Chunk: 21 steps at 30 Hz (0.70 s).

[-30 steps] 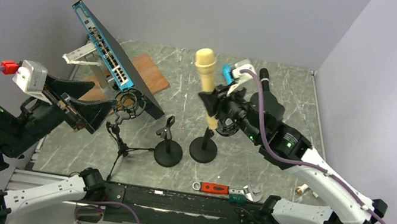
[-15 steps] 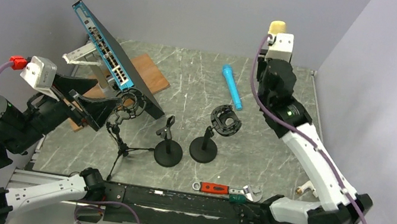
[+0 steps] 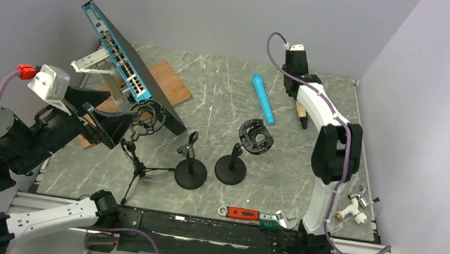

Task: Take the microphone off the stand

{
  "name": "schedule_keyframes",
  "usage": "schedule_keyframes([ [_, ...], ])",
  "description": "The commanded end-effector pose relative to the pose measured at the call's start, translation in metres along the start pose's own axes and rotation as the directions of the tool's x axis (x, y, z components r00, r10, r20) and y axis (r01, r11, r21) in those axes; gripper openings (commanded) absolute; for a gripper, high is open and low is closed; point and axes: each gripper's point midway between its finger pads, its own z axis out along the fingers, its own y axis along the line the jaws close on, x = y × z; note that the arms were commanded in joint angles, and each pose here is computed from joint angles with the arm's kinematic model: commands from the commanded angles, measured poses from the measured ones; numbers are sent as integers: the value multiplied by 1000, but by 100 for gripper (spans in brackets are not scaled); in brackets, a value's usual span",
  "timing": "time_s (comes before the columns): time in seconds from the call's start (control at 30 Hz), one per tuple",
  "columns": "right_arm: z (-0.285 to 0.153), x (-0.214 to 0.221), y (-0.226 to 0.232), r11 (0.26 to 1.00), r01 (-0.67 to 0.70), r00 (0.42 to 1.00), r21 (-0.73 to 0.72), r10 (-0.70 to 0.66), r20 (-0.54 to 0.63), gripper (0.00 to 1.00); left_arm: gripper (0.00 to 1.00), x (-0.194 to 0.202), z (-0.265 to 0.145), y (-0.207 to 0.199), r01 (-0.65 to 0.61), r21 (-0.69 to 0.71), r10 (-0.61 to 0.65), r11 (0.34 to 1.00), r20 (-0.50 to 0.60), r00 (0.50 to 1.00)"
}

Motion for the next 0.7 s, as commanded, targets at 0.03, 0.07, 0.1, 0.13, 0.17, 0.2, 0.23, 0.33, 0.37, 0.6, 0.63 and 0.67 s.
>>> schedule_keyframes([
  [0.03,36,-4,33,983,-1,998,-183,-10,-59,0,99,1,9,3,-35,-27,34,999,-7,999],
  [0.07,45,4,40,981,6,997,-194,-22,-80,0,99,2,10,3,-38,-28,38,999,-10,999],
  [0.1,51,4,43,981,7,996,-196,-24,-86,0,99,3,11,3,-43,-30,43,999,-14,999],
  [0.13,61,12,50,979,8,994,-206,-30,-106,0,99,5,12,4,-49,-33,48,998,-21,999],
  [0.17,65,13,52,977,7,993,-215,-31,-110,0,100,7,13,4,-52,-35,51,998,-28,998],
  [0.2,70,18,56,975,7,992,-222,-35,-122,0,99,10,14,4,-57,-37,55,998,-37,998],
  [0.23,75,23,60,974,10,990,-224,-41,-136,1,99,12,15,5,-60,-39,58,997,-44,997],
  [0.33,89,39,72,972,12,983,-237,-55,-174,4,99,20,17,7,-65,-51,62,997,-64,996],
  [0.37,92,44,76,970,8,981,-244,-55,-187,6,99,24,18,9,-70,-57,66,996,-72,995],
  [0.6,99,65,91,961,-24,972,-275,-42,-231,25,99,50,10,22,-83,-111,64,990,-165,984],
  [0.63,99,67,92,961,-24,971,-274,-43,-235,29,99,53,7,24,-79,-115,58,990,-174,983],
  [0.67,101,69,92,963,-24,970,-270,-43,-240,32,99,56,4,25,-74,-118,52,990,-182,982],
])
